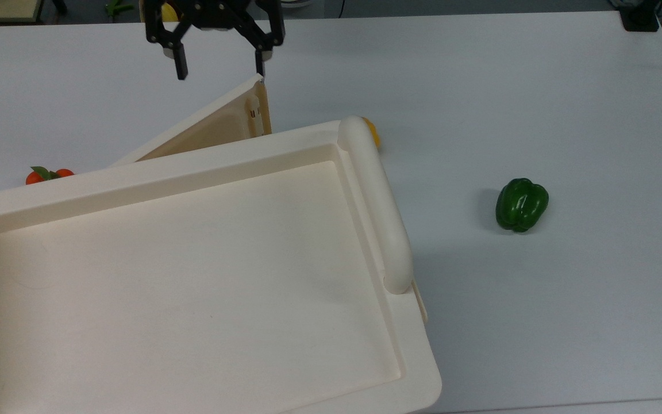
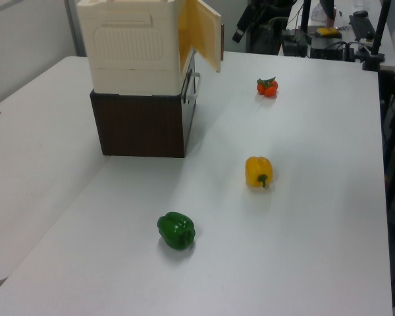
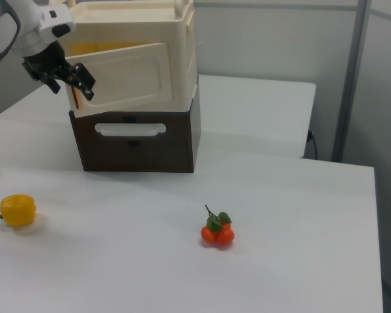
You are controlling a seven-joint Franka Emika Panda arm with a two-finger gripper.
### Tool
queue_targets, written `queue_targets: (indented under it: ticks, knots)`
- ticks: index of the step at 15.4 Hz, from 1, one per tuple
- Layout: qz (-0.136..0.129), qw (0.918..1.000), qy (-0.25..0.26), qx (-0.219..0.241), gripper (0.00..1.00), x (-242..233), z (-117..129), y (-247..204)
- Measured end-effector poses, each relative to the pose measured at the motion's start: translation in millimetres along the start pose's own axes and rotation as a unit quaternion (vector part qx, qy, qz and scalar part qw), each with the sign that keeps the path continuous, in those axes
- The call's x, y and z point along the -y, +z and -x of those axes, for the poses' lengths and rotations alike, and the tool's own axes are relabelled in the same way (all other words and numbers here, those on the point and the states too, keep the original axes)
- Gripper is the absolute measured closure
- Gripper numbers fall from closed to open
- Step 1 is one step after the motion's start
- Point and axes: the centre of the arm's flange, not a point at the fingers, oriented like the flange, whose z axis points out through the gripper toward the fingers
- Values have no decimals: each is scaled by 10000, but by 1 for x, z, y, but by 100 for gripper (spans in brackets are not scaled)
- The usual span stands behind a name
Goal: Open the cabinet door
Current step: 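Pull the handle outward, swinging the door open on its hinge, then push the door edge further around its hinge to open it wide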
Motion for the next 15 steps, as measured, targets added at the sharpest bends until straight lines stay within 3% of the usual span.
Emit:
queue_targets:
  ticks: [4, 11, 15]
  knots:
    - [14, 9999, 123, -58, 0, -9, -1, -9]
    - [-211, 9988, 411, -167, 0, 35, -8, -9]
    - [-212, 9974, 579, -376, 0, 30, -16, 7]
